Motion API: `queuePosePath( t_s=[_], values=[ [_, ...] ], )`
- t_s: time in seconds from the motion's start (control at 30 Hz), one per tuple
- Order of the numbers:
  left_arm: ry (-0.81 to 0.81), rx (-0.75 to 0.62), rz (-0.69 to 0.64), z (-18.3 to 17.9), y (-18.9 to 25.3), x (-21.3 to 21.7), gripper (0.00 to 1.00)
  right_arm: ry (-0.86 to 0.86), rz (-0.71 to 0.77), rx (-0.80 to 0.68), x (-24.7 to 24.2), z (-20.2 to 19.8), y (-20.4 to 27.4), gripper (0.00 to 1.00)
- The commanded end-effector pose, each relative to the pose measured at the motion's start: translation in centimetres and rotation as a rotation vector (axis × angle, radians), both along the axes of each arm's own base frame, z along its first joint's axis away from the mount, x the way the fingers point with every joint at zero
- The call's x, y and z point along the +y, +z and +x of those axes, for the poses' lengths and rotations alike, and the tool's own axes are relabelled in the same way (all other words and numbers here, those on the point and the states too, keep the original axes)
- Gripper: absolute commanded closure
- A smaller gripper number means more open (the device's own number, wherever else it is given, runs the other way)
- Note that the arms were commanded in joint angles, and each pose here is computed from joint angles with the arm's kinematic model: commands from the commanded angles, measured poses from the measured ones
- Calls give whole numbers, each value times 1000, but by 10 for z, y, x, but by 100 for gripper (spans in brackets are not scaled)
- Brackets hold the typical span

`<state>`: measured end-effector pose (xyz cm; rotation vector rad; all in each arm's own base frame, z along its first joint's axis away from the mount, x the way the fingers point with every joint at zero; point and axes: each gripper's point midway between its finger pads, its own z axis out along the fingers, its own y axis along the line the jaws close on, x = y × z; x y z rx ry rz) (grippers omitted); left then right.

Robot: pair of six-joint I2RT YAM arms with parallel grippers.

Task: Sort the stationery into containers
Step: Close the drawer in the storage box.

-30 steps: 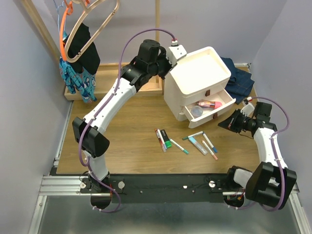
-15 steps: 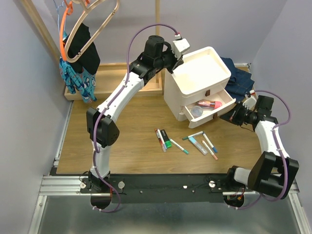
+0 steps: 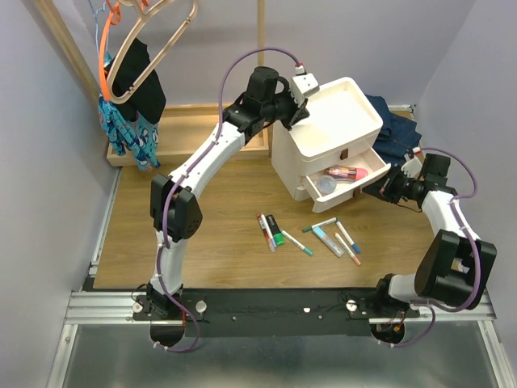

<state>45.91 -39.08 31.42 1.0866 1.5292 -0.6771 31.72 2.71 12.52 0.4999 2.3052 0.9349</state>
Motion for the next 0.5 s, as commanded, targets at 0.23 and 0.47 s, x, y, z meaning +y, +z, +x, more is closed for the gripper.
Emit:
queuePosePath(
  t_s=[0.23, 0.47],
  values=[
    [-112, 55, 31, -19, -34, -28, 100, 153, 69, -98, 40, 46, 34, 99],
    [-137, 98, 45, -30, -50, -37, 100, 158, 131, -76, 53, 61, 36, 99]
  ],
)
